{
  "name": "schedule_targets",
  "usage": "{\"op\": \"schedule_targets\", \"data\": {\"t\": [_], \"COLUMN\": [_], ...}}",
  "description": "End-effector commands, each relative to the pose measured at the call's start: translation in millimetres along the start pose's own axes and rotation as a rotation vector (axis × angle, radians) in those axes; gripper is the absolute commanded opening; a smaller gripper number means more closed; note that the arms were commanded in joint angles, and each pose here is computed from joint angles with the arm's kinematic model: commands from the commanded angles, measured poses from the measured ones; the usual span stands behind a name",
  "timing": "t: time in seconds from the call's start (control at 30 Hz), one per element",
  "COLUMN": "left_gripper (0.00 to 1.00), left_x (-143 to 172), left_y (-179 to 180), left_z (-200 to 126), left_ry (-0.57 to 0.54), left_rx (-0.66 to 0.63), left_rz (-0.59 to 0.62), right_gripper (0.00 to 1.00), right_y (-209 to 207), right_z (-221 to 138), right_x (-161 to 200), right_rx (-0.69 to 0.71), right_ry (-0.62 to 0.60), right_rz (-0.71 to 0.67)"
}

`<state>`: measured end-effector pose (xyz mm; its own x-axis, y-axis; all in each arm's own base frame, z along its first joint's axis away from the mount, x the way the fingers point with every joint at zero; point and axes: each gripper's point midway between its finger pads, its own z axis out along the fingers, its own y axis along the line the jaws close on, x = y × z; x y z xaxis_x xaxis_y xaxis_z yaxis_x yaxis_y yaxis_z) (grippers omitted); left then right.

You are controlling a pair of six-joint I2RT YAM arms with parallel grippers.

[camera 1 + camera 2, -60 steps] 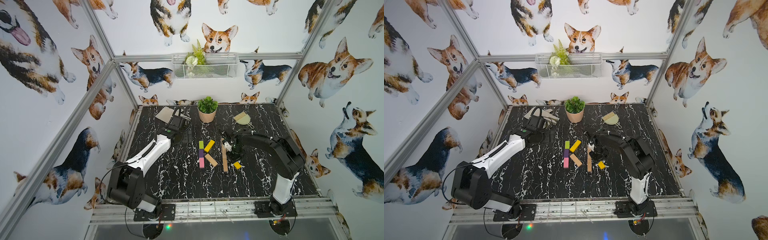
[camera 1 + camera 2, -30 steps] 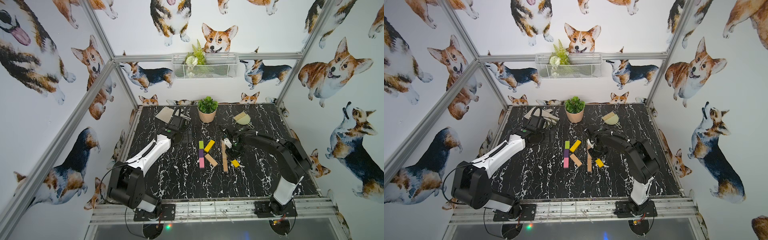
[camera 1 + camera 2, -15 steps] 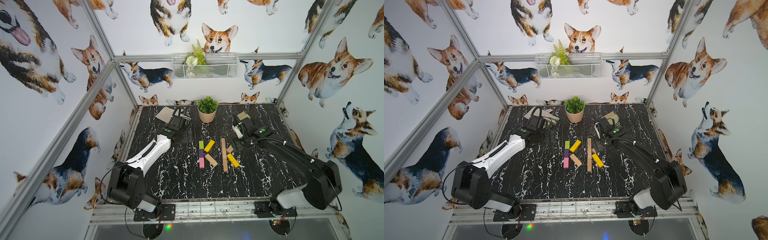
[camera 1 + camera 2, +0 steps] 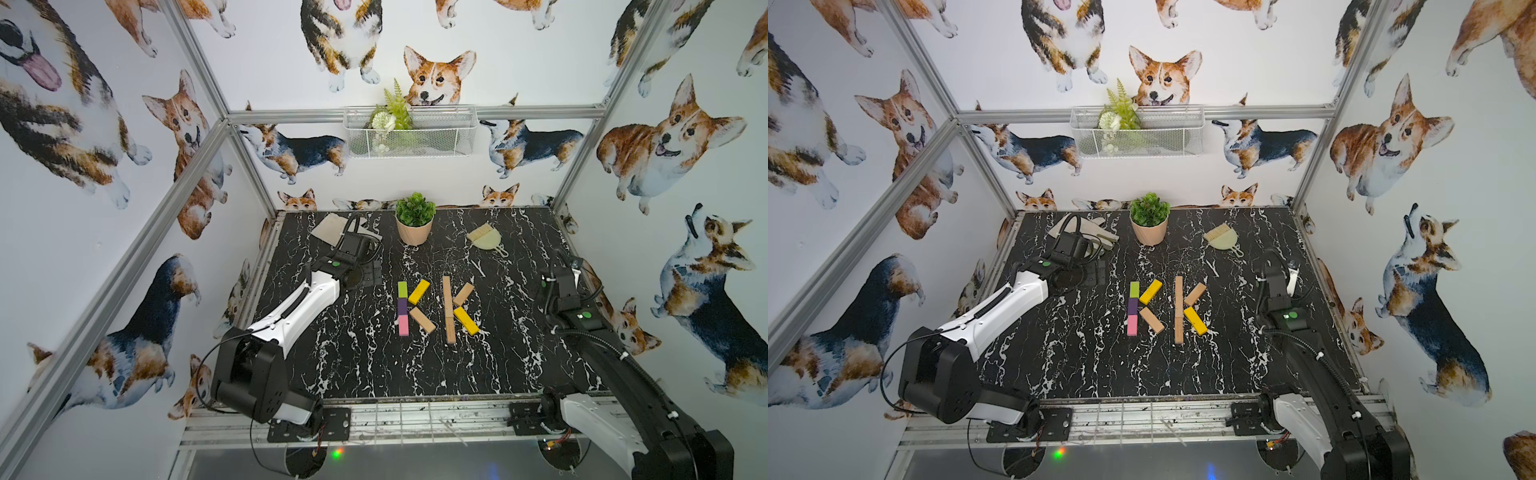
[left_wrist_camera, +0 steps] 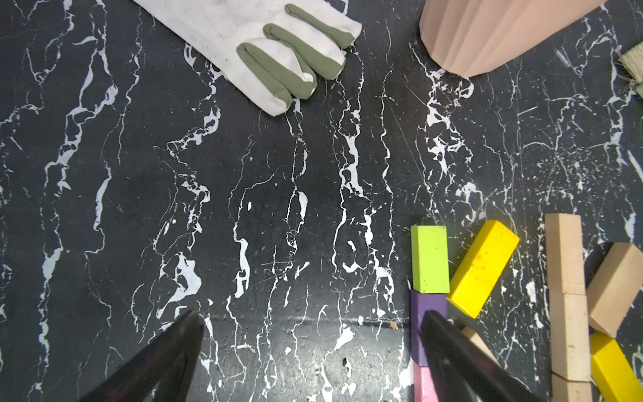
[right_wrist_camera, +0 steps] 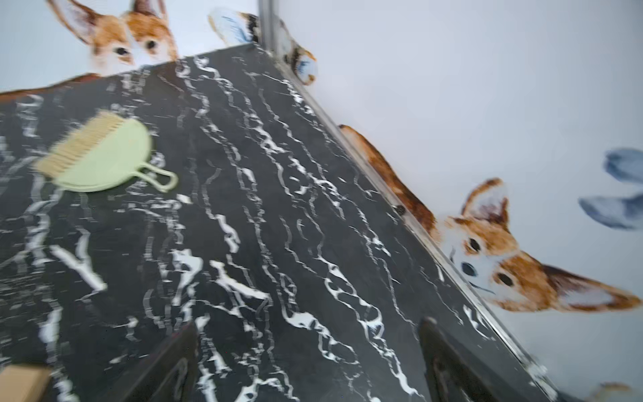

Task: Assemble the letter k with building blocks
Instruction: Reset both arms

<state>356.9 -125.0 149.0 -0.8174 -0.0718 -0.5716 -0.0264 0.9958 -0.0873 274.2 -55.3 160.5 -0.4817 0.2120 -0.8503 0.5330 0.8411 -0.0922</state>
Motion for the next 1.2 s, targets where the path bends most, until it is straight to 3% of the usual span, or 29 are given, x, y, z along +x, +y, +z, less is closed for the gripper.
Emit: {"op": "schedule_targets", "data": {"t": [0.0,0.1,0.2,0.37,0.53,0.73,0.9,0.97,1.17], "left_gripper": [1.00,1.00,1.00,1.00,1.00,1.00,1.00,1.00,1.00], "left_x": [-2.4,-0.9,-1.3,-6.4,-5.6,-10.2,-24.8,-29.3,-34.9], "left_y": [9.4,14.7,15.8,24.6,54.9,85.8,116.8,133.2,170.4], "left_z": [-3.6,-0.3,2.9,2.5,-7.9,-21.2,-23.5,-22.4,-2.9], "left_ry": [-0.027,-0.031,-0.060,-0.206,-0.396,-0.523,-0.589,-0.600,-0.574], "left_rx": [-0.045,-0.074,-0.075,-0.071,-0.167,-0.338,-0.385,-0.438,-0.588], "left_rz": [-0.002,-0.010,-0.028,-0.070,-0.104,-0.029,-0.081,-0.079,-0.034], "right_gripper": [1.00,1.00,1.00,0.99,0.99,1.00,1.00,1.00,1.00], "right_y": [-7.3,-5.4,1.8,28.0,60.5,81.7,106.9,106.1,107.5], "right_z": [-3.1,-4.4,2.8,16.6,35.7,48.9,63.7,68.9,71.4], "right_x": [-29.5,-17.6,-7.1,-2.8,1.5,14.1,23.1,26.0,24.6], "right_rx": [-0.009,-0.085,-0.104,-0.186,-0.255,-0.319,-0.457,-0.457,-0.483], "right_ry": [-0.304,-0.428,-0.437,-0.441,-0.444,-0.403,-0.332,-0.236,-0.230], "right_rz": [0.152,0.196,0.125,0.061,-0.041,-0.112,-0.172,-0.177,-0.167]}}
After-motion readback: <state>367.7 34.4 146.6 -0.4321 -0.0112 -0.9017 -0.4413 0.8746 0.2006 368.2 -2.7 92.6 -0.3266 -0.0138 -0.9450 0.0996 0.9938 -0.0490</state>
